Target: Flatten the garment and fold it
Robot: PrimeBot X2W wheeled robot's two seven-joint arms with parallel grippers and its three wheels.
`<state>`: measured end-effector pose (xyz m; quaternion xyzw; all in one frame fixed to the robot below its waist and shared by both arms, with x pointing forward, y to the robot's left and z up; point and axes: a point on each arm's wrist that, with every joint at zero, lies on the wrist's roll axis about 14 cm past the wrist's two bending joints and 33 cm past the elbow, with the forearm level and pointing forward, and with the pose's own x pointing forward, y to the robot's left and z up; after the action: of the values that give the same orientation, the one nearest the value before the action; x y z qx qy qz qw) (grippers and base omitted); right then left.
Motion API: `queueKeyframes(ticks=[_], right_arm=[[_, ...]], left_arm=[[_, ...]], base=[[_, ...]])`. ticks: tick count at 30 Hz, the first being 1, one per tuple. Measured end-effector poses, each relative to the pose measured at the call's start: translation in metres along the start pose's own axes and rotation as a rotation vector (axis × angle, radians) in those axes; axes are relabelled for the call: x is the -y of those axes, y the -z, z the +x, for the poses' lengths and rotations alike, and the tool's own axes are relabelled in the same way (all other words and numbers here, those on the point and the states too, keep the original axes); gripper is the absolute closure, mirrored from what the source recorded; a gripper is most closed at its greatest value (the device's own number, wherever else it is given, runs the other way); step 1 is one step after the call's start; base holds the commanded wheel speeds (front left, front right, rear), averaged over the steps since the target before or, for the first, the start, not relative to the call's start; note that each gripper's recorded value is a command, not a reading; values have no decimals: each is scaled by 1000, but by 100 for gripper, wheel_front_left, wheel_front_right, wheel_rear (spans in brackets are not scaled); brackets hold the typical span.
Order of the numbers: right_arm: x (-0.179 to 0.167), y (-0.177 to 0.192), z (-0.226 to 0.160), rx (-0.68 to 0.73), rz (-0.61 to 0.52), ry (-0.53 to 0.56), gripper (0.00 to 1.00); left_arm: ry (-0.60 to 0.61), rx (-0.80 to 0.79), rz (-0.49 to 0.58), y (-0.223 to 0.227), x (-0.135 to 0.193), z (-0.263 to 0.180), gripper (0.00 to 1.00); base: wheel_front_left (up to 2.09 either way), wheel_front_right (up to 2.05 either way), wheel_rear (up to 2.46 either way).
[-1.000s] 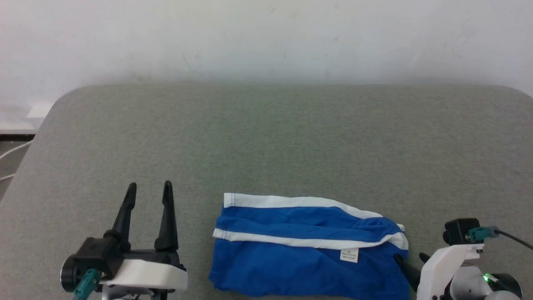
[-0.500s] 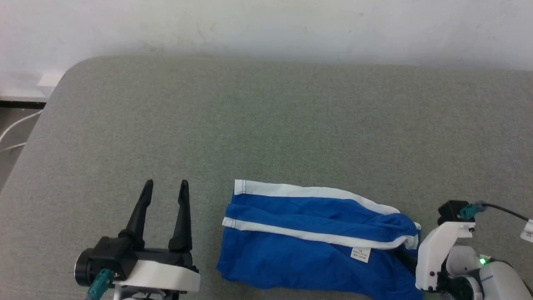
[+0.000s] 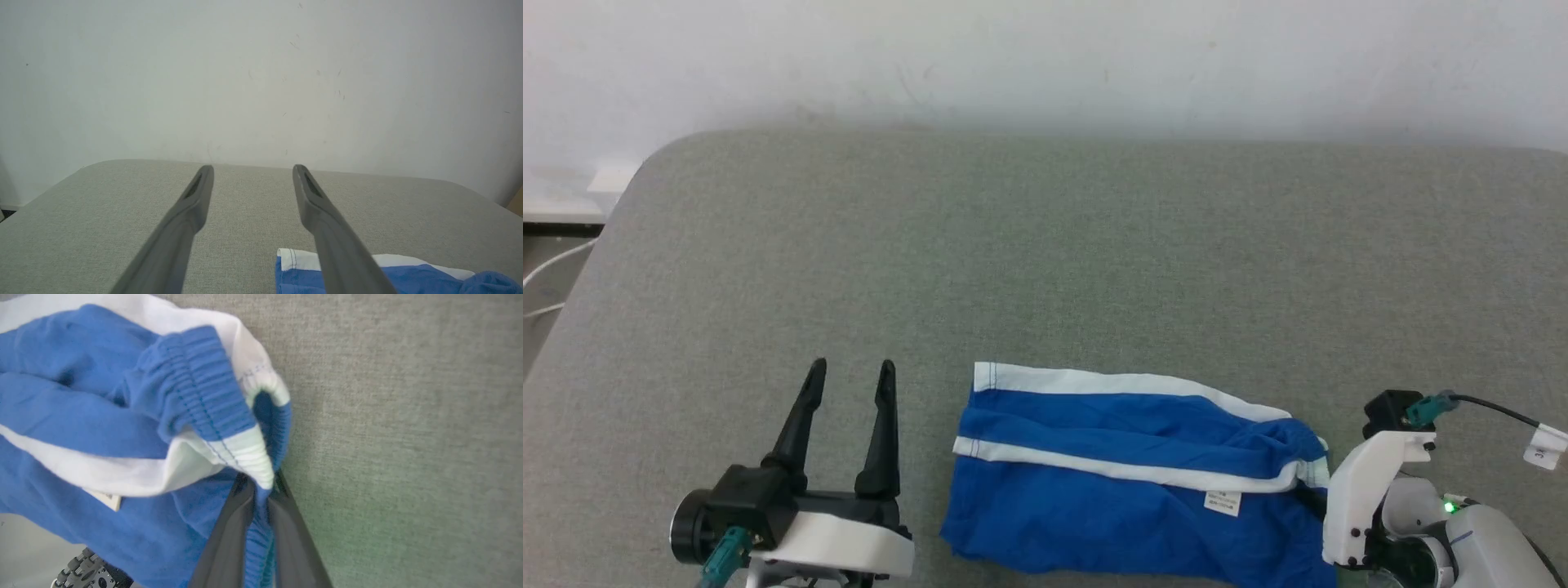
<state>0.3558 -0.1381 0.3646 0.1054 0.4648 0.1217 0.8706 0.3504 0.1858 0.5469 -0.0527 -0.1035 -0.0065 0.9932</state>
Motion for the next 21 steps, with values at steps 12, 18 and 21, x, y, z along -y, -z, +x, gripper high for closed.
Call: queueKeyframes(ticks=[12,18,21], right_arm=[[70,-30,-53,129,109,144,100],[68,-27,-66,111,183,124,100],[31,-27,-62,96,214,0,100]], left_arm=[[35,19,-12,-6,10,-6,0],[49,10,-21,-4,15,-9,0],[56,11,-23,-4,18,-9,0]], base=[[0,0,0],[0,0,0],[0,0,0]])
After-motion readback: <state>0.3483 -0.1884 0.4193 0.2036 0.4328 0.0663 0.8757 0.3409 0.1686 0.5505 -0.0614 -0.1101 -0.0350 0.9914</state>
